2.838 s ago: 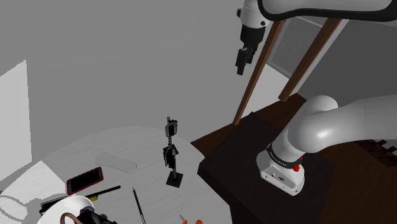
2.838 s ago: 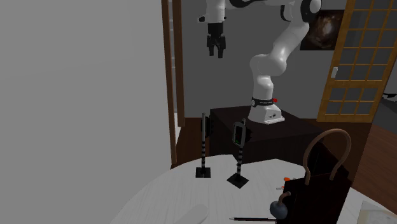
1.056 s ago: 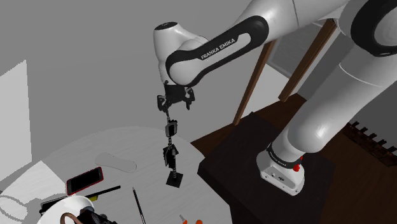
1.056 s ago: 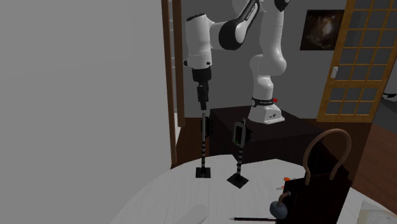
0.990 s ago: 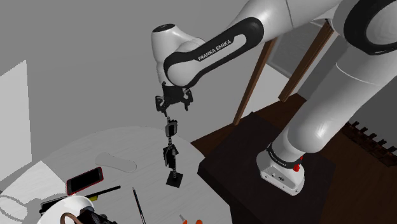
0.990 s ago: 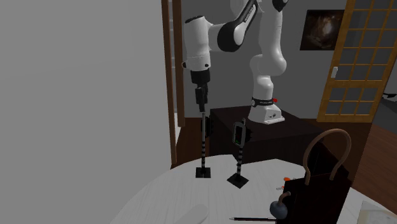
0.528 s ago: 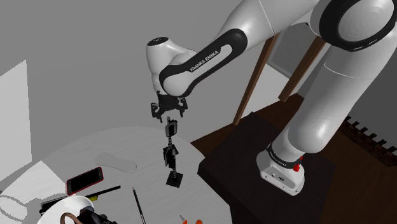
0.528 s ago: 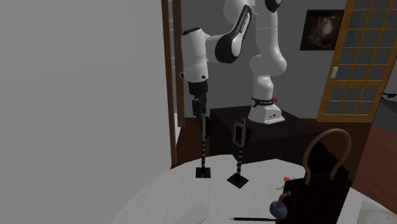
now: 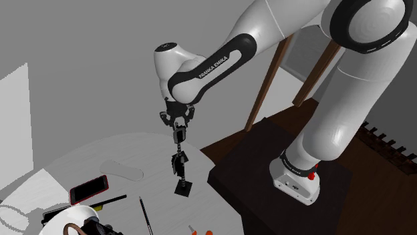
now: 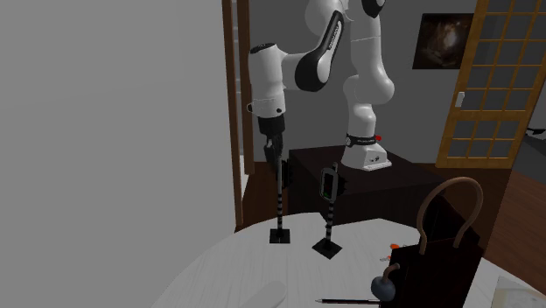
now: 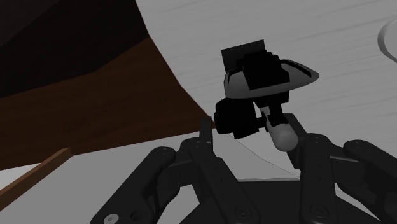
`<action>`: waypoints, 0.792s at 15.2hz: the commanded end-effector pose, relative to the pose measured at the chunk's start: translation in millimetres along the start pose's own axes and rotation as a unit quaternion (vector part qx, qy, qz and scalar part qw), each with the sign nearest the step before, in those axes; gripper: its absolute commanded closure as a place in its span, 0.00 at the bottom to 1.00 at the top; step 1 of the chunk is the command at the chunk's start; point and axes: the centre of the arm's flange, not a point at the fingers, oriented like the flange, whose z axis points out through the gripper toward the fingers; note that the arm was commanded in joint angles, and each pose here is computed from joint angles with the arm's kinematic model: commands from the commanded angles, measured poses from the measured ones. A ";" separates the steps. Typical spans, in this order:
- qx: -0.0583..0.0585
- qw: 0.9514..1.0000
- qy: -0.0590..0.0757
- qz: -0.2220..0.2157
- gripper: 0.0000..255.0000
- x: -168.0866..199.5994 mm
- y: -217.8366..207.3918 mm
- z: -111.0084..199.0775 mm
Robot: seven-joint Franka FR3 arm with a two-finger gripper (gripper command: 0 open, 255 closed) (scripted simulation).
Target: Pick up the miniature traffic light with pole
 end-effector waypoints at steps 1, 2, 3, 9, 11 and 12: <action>-0.001 1.000 -0.001 0.000 1.00 -0.1 0.2 1.9; -0.001 1.000 -0.001 0.000 1.00 -0.3 0.4 2.0; -0.001 1.000 -0.001 0.000 1.00 -0.1 0.5 2.1; -0.001 1.000 -0.001 0.000 1.00 -3.2 1.9 -18.8; -0.001 1.000 -0.001 0.000 1.00 -4.3 2.7 -29.3; -0.001 1.000 -0.001 0.000 1.00 -4.9 3.1 -34.5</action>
